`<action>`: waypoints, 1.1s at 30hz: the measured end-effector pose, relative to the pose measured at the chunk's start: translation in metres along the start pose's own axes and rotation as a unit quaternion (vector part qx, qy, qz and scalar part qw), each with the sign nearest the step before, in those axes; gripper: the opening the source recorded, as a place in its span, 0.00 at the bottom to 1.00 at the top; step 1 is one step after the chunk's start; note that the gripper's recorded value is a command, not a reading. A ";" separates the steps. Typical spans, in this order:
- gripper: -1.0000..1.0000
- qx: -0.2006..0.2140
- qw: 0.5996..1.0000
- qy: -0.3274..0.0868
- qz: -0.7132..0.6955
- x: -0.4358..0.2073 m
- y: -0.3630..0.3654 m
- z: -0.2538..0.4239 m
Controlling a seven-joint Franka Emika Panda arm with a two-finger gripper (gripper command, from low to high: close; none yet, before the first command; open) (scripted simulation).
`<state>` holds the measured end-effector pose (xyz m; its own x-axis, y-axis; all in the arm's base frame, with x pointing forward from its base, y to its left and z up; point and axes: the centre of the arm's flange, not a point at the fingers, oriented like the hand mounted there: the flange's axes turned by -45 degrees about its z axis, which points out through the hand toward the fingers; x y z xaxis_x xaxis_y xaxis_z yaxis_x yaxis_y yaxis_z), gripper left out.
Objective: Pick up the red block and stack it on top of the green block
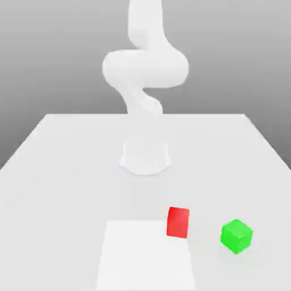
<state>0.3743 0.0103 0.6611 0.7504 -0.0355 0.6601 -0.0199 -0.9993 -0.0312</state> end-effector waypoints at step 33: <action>0.00 -0.047 0.932 -0.349 0.081 -0.368 -0.054 0.358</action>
<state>0.3359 0.0807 0.1517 0.9791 -0.2035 0.0011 -0.2035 -0.9791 -0.0008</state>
